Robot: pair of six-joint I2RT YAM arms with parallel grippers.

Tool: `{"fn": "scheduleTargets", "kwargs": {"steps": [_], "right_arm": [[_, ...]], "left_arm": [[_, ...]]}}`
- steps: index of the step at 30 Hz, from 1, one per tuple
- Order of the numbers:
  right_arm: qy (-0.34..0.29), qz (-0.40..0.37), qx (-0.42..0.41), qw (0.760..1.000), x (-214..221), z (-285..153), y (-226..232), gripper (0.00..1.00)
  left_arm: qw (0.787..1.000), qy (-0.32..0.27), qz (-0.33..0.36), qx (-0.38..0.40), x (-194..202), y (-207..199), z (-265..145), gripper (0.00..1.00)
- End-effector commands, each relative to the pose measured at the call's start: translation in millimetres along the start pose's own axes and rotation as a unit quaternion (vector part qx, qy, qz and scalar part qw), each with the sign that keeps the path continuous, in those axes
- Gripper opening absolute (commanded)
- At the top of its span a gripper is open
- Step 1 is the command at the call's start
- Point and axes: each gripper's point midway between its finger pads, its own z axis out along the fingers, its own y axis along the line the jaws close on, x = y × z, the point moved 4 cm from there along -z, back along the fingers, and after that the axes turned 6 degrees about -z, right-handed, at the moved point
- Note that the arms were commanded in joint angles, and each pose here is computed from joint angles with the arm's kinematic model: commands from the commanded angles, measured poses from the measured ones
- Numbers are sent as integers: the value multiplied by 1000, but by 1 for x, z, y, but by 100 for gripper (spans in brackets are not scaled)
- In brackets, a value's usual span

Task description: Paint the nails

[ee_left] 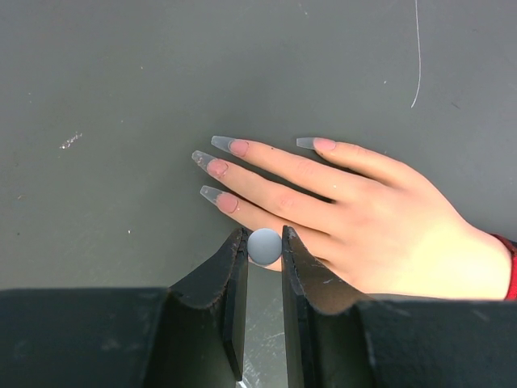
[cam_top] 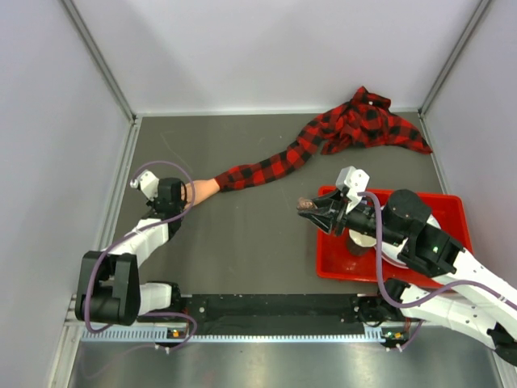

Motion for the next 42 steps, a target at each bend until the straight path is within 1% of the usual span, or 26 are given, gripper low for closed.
{"fn": "scheduleTargets", "kwargs": {"steps": [1, 9, 13, 26, 42], "right_arm": [[-35, -9, 5, 999, -17, 0, -4, 0], [-37, -9, 2, 999, -18, 0, -3, 0], [-36, -8, 2, 999, -18, 0, -3, 0], [-35, -9, 3, 999, -17, 0, -3, 0], [-36, -10, 2, 999, -18, 0, -3, 0]], "left_arm": [[999, -25, -27, 17, -19, -13, -4, 0], [998, -44, -33, -10, -25, -3, -9, 0], [998, -44, -29, -18, -23, 3, -8, 0], [999, -34, -24, -21, -15, 2, 2, 0], [999, -46, -17, -25, -19, 5, 5, 0]]}}
